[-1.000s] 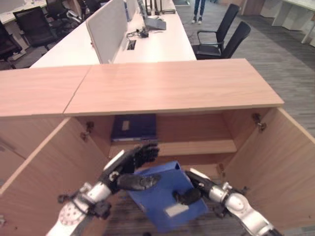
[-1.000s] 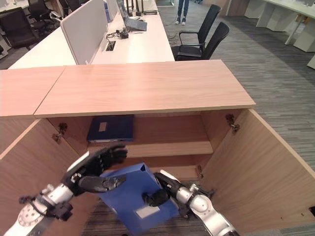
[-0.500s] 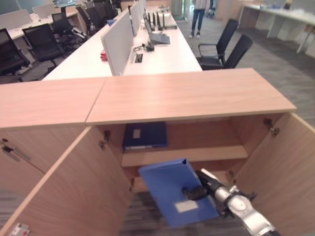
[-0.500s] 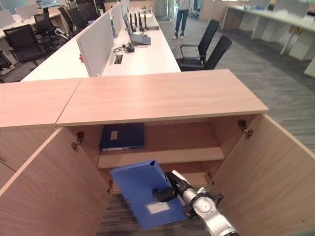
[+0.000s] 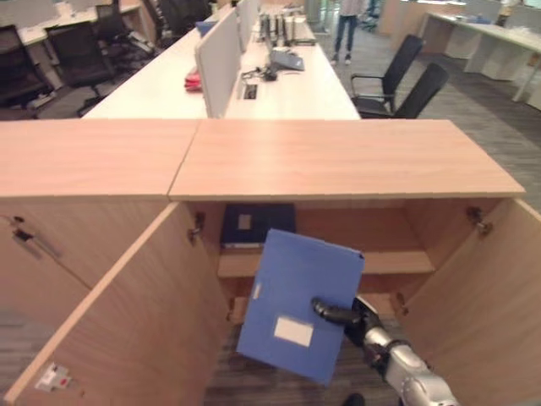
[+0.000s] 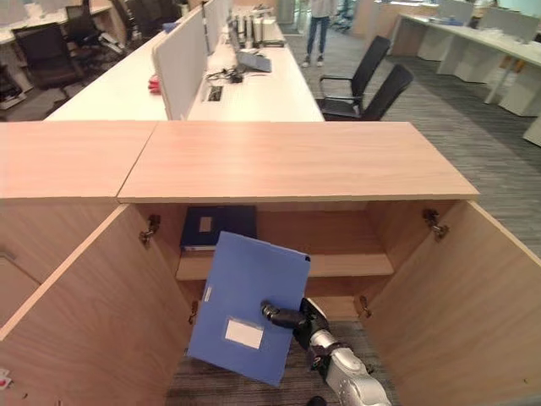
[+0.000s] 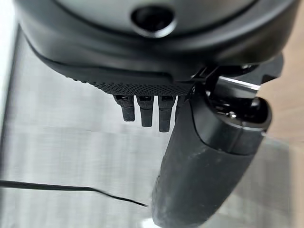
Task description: Put the empty folder in the office cabinet
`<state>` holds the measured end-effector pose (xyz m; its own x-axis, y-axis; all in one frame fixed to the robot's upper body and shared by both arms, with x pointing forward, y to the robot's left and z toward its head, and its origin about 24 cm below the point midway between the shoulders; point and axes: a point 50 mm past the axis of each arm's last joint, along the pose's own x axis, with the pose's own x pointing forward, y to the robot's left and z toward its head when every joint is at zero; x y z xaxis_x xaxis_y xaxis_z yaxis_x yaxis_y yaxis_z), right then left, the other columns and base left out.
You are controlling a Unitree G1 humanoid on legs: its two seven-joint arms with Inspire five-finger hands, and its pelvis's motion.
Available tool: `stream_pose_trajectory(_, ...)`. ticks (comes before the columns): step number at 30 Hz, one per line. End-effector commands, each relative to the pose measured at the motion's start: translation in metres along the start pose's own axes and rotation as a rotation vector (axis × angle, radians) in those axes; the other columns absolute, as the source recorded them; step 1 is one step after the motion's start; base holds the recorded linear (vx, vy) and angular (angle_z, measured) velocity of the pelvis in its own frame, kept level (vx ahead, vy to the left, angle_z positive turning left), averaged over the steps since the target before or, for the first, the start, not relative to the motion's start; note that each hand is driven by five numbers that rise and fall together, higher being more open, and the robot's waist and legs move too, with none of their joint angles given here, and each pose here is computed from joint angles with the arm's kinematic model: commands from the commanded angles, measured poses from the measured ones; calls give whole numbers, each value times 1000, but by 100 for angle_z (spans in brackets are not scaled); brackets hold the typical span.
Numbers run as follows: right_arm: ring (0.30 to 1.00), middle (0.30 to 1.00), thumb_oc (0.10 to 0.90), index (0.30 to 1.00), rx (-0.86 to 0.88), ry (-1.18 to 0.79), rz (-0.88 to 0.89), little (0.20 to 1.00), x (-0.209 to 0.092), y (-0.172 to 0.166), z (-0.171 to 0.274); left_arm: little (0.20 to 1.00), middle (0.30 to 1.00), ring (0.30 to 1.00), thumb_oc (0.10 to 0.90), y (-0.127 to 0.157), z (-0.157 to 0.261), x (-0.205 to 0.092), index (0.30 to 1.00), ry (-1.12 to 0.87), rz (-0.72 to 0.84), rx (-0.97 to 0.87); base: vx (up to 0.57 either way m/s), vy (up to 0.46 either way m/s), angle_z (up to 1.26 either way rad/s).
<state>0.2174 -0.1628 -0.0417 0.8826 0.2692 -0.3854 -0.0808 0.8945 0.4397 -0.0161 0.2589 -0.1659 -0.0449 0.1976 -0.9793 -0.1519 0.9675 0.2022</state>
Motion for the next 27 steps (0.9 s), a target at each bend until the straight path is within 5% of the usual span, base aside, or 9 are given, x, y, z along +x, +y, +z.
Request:
stream_pose_trajectory(1,300,300,400,300,191,-354,75,300,13,25,55,900,900,900,800,35,-6,-5,900,46,109,50,247,-189,37)
stream_pose_trajectory(14,300,300,400,300,381,-629,-78,300,1,-14,107,900,900,900,800,38,1,-5,900,6,183,24,138,-143,25)
stream_pose_trajectory(21,300,300,400,300,602,-774,-55,300,0,-12,122,900,900,900,800,31,-25,-4,900,78,174,43,80,81,-40)
stream_pose_trajectory(27,300,300,400,300,632,-821,-24,300,4,-5,135,900,900,900,800,35,0,-4,900,-5,199,86,-49,88,-1)
